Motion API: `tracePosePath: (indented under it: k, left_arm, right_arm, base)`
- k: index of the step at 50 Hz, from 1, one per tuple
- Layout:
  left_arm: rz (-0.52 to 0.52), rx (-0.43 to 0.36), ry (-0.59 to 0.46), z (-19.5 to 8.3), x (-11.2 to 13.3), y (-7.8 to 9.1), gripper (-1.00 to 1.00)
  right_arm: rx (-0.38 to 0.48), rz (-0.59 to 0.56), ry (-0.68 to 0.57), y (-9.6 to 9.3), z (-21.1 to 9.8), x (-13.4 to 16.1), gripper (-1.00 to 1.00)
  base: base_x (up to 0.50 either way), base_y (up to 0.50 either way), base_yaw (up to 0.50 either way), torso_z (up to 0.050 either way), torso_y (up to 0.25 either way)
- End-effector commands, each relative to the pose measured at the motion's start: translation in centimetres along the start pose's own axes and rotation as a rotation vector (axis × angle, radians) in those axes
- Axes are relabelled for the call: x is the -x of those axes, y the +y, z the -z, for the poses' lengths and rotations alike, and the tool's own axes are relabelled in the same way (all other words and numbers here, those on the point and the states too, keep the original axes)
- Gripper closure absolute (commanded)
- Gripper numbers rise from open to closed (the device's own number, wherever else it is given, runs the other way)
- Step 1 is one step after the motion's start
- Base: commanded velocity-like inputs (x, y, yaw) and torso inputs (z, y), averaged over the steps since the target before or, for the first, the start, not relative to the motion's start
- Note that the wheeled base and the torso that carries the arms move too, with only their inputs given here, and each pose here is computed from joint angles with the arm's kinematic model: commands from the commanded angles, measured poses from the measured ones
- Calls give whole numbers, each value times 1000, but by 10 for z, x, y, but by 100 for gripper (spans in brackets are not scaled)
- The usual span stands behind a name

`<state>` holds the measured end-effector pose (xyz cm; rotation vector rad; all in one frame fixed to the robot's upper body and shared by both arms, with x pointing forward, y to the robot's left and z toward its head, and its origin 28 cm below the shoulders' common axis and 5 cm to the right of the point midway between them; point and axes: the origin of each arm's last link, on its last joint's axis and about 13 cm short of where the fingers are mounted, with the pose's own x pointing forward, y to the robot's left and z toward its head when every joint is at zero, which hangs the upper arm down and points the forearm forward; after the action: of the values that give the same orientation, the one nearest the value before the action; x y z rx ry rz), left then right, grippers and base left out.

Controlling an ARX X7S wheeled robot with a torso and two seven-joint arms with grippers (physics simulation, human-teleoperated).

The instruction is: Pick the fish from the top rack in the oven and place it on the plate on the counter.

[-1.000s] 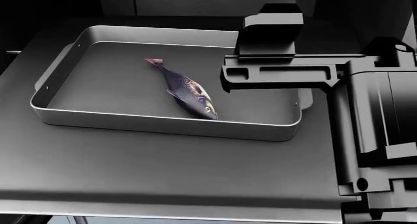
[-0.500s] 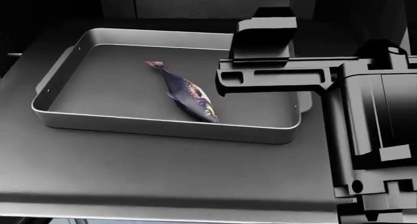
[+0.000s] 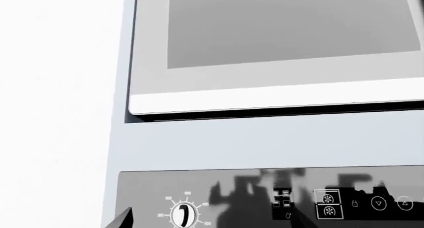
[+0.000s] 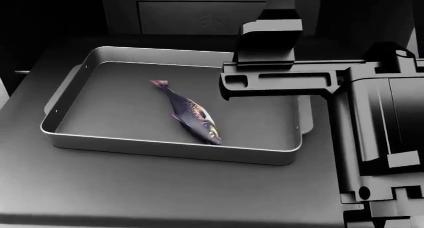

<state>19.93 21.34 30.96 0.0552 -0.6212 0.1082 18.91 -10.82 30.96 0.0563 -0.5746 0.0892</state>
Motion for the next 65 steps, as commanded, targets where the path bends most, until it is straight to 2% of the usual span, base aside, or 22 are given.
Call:
tracePosePath:
  k: [1,10,21,25,29,38,48,56,59,62,65]
  left_arm:
    - [0,-3,-1,-2,1,0,-100]
    - [6,19,-31,-2,3,0,-100]
    - [11,16,-26,-1,4,-1,-100]
    - [11,15,-32,-3,5,0,-100]
    - [7,22,-33,-4,7,0,-100]
    - [-3,32,-42,-7,11,1,-100]
    - [-13,29,-48,-9,12,2,-100]
    - [-20,35,-48,-9,15,3,-100]
    - [-24,34,-49,-9,15,4,-100]
    - [-24,34,-49,-9,16,3,-100]
    - [-25,35,-51,-9,16,4,-100]
  right_arm:
    - [1,-1,-1,0,-2,2,-100]
    - [0,-14,16,0,1,1,-100]
    - [13,-148,159,4,18,-11,-100]
    - [-32,-182,261,0,28,-33,-100]
    - [-2,-246,318,-2,25,-58,-100]
    - [-18,-366,473,-8,35,-114,-100]
    - [55,-441,587,-11,54,-133,-100]
    - [68,-441,696,-18,72,-145,-100]
    - [38,-443,754,-20,77,-148,-100]
    - [67,-460,781,-20,82,-151,-100]
    - [59,-471,804,-19,87,-156,-100]
  base:
    - [0,0,0,50,8]
    - [0,0,0,44,7]
    - [0,0,0,0,0]
    - [0,0,0,0,0]
    - [0,0,0,0,0]
    - [0,0,0,0,0]
    - [0,0,0,0,0]
    - [0,0,0,0,0]
    - [0,0,0,0,0]
    - [0,0,0,0,0]
    - [0,0,0,0,0]
